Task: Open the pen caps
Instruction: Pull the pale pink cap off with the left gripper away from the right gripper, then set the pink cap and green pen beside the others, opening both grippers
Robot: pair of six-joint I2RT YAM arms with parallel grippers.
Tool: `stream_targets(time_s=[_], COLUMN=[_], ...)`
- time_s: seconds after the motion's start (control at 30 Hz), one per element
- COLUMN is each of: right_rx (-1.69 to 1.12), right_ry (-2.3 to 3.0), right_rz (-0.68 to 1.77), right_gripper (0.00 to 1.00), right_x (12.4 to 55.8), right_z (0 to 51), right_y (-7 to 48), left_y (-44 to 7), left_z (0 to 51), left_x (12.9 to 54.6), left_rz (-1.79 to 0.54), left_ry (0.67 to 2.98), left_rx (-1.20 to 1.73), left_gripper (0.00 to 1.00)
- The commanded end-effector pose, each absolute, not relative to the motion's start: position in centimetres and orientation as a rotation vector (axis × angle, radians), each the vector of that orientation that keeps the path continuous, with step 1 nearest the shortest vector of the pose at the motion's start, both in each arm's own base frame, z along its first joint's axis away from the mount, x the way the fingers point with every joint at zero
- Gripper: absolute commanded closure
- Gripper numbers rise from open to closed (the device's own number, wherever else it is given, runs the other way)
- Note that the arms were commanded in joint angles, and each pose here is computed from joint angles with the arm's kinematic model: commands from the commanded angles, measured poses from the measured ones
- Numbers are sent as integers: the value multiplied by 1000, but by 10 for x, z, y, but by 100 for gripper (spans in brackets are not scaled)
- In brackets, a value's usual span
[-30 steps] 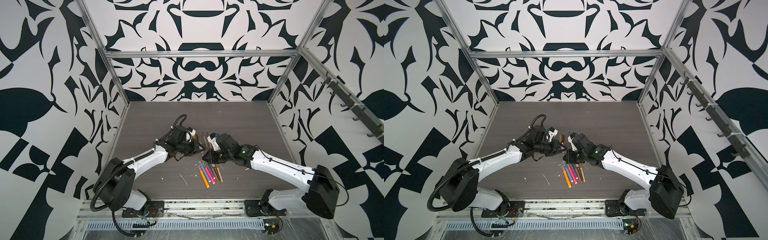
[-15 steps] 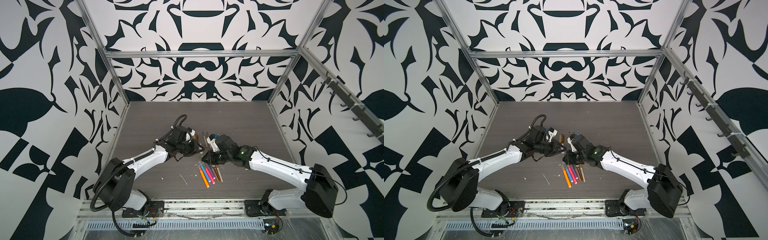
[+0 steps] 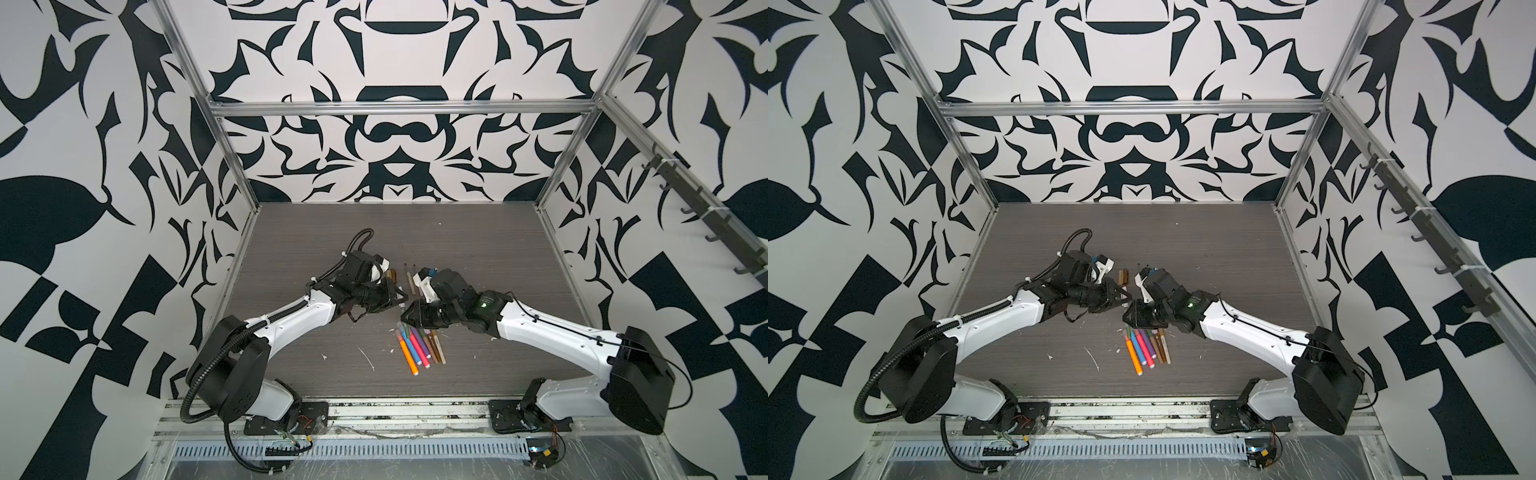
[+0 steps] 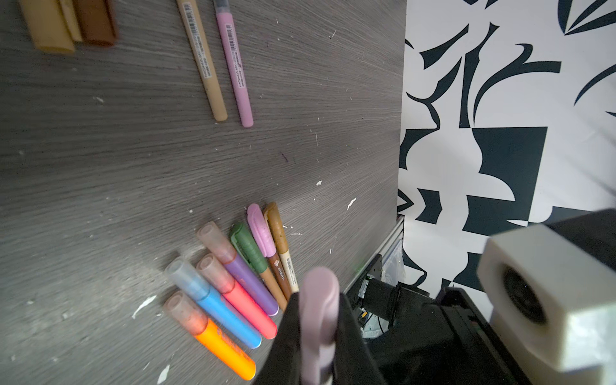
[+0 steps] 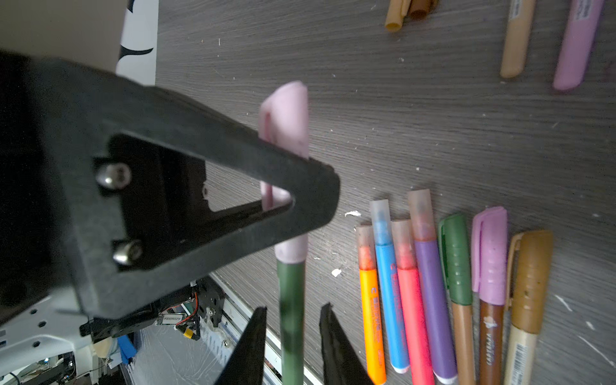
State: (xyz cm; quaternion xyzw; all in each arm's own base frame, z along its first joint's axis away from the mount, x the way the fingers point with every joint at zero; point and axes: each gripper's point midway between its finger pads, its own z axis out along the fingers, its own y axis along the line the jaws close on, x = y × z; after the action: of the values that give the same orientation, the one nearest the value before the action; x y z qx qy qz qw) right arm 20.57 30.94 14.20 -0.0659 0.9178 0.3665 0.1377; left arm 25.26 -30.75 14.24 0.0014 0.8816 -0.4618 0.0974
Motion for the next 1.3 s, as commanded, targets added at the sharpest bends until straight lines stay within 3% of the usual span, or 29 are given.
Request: stream_targets(time_s=[0.0, 0.2, 0.33, 0.5, 0.7, 1.0, 1.27], right_rx=[-195, -191, -202, -179, -130, 19, 37], right_ry=[2629, 2650, 2677, 2717, 2708, 2633, 2646], right_rz=[1071, 1072, 1049, 1062, 989, 906, 860], right_gripper=[71, 76, 100, 100, 100, 100, 100], right_x=[212, 208, 192, 160, 160, 218, 273], right_z=[147, 137, 124, 96, 92, 118, 117], right_y=[317, 317, 313, 308, 282, 226, 207], left_y=[-307, -306, -289, -244, -239, -228, -244], left_z=[154, 157, 163, 167, 147, 66, 38], left_x=[256, 265, 295, 364, 387, 392, 392], left_rz=[-1368, -1368, -1352, -1173, -1019, -837, -952], left_ry=[2581, 2577, 2548, 2531, 2627, 2814, 2869], left_rx=[12, -9, -62, -130, -56, -37, -20], left_gripper=[100, 100, 100, 100, 100, 100, 100])
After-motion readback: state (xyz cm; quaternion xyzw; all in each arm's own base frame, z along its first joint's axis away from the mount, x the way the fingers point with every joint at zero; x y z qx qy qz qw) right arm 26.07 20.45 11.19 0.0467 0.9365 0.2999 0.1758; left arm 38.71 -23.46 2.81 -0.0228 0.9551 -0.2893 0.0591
